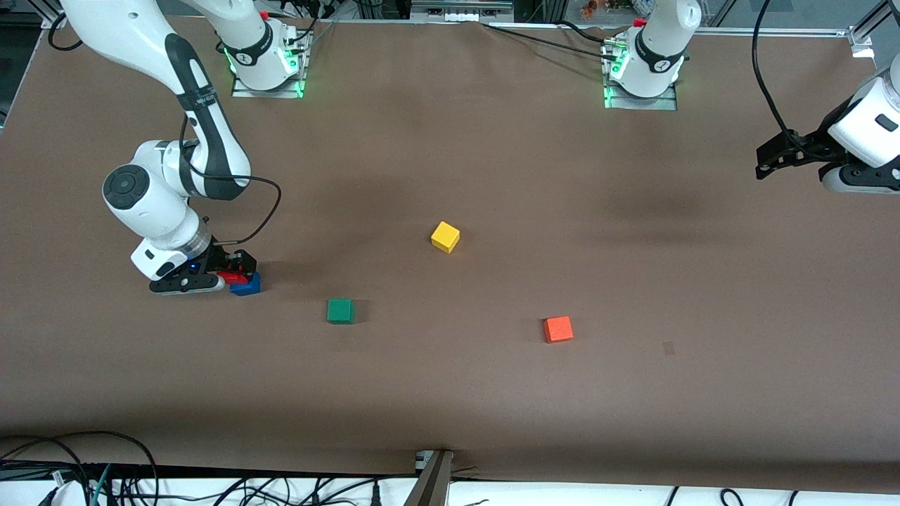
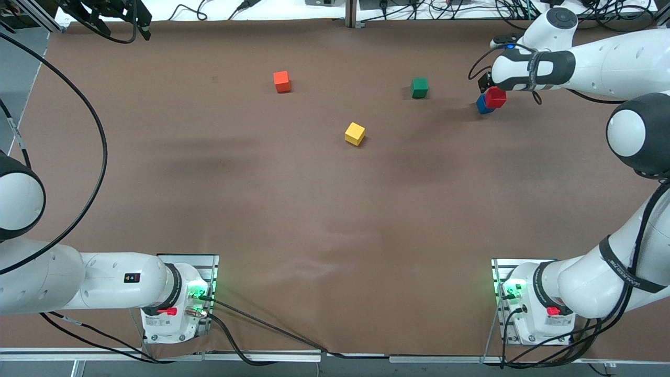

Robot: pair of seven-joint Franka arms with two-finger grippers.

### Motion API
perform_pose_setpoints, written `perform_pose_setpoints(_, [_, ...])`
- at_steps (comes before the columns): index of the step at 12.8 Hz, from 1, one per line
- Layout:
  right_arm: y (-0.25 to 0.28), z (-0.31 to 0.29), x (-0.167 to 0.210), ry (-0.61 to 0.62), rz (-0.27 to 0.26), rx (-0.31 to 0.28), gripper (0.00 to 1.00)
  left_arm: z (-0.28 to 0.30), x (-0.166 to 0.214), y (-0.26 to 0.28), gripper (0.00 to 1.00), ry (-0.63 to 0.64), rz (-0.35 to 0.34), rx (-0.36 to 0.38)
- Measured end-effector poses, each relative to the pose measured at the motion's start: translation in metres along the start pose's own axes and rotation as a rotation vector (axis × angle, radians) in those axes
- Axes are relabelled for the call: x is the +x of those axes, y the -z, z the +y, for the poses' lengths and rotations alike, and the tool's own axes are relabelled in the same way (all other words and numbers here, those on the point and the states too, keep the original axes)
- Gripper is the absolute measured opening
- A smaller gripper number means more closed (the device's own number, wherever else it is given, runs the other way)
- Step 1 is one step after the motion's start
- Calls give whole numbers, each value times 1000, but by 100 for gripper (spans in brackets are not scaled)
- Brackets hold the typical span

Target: Pass red block to right arm, stack on blue

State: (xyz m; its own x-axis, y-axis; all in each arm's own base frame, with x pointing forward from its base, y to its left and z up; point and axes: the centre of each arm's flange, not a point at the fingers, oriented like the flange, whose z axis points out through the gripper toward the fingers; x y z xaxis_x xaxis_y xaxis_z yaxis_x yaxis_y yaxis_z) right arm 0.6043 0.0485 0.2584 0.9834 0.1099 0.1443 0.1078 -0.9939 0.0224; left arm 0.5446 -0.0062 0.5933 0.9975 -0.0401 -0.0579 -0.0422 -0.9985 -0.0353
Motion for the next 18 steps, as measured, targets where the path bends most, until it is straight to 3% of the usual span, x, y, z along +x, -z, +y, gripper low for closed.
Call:
perform_pose_setpoints(10, [134,14,62,16,-243,11,100,0,0,0,100,0,0,0])
perform_pose_setpoints(18, [255,23,64,-1,-408,1,100,0,0,0,100,0,1,0])
